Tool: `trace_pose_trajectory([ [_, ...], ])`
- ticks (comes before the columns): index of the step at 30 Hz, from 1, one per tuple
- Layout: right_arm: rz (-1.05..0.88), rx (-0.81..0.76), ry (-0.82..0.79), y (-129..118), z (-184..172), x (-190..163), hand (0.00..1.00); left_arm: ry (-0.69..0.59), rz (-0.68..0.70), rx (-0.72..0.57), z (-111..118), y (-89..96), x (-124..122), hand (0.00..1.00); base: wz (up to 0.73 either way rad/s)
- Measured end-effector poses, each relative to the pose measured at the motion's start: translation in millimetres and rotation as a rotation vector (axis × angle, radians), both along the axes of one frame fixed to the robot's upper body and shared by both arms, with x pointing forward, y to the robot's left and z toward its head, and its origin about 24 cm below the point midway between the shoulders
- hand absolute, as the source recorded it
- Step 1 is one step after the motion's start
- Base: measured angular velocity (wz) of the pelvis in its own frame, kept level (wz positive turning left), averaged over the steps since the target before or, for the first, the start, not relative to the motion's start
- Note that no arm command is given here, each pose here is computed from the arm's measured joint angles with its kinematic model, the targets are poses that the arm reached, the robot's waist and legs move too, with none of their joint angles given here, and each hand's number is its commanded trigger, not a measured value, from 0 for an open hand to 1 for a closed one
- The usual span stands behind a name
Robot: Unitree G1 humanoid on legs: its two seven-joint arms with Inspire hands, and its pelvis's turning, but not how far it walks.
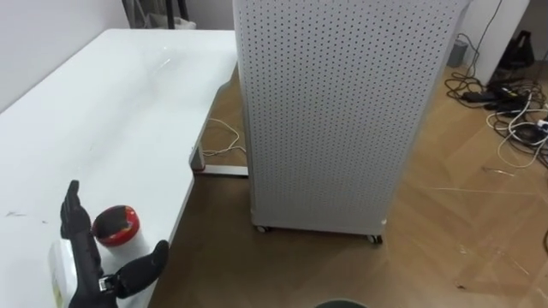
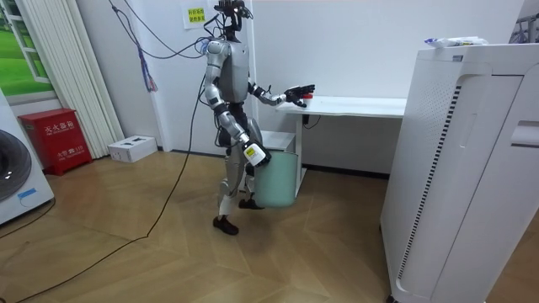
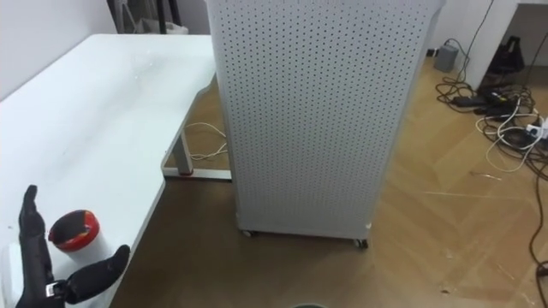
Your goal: Pick garbage
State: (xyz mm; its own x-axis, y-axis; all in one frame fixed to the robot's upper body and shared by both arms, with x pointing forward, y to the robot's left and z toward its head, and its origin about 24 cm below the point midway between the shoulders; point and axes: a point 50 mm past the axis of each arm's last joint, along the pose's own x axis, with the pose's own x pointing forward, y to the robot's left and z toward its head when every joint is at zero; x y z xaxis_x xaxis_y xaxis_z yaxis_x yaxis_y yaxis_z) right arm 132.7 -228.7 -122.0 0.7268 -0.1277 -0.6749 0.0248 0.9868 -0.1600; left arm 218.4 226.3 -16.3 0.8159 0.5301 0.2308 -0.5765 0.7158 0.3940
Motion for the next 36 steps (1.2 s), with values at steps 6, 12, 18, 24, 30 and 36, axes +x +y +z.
trace_pose_trajectory([
  [6, -0.008, 0.005, -0.003, 0, 0, 1, 1.00, 0.000, 0.030, -0.034, -1, 3.7, -1, 0.00, 0.05],
  [12, -0.009, 0.008, 0.010, 1, 0, -4, 1.00, 0.032, 0.141, -0.155, -11, 14.7, -7, 0.00, 0.02],
  [18, 0.010, 0.032, 0.016, 4, 1, -8, 1.00, 0.069, 0.188, -0.142, -17, 23.6, -11, 0.00, 0.00],
  [24, 0.026, 0.048, 0.014, 5, 1, -7, 1.00, 0.068, 0.227, -0.196, -17, 26.8, -5, 0.00, 0.00],
  [30, 0.042, 0.064, 0.030, 6, 0, -8, 1.00, 0.108, 0.269, -0.227, -25, 30.9, -7, 0.00, 0.00],
  [36, 0.046, 0.070, 0.044, 7, -1, -11, 1.00, 0.121, 0.265, -0.226, -26, 31.2, -5, 0.00, -0.01],
])
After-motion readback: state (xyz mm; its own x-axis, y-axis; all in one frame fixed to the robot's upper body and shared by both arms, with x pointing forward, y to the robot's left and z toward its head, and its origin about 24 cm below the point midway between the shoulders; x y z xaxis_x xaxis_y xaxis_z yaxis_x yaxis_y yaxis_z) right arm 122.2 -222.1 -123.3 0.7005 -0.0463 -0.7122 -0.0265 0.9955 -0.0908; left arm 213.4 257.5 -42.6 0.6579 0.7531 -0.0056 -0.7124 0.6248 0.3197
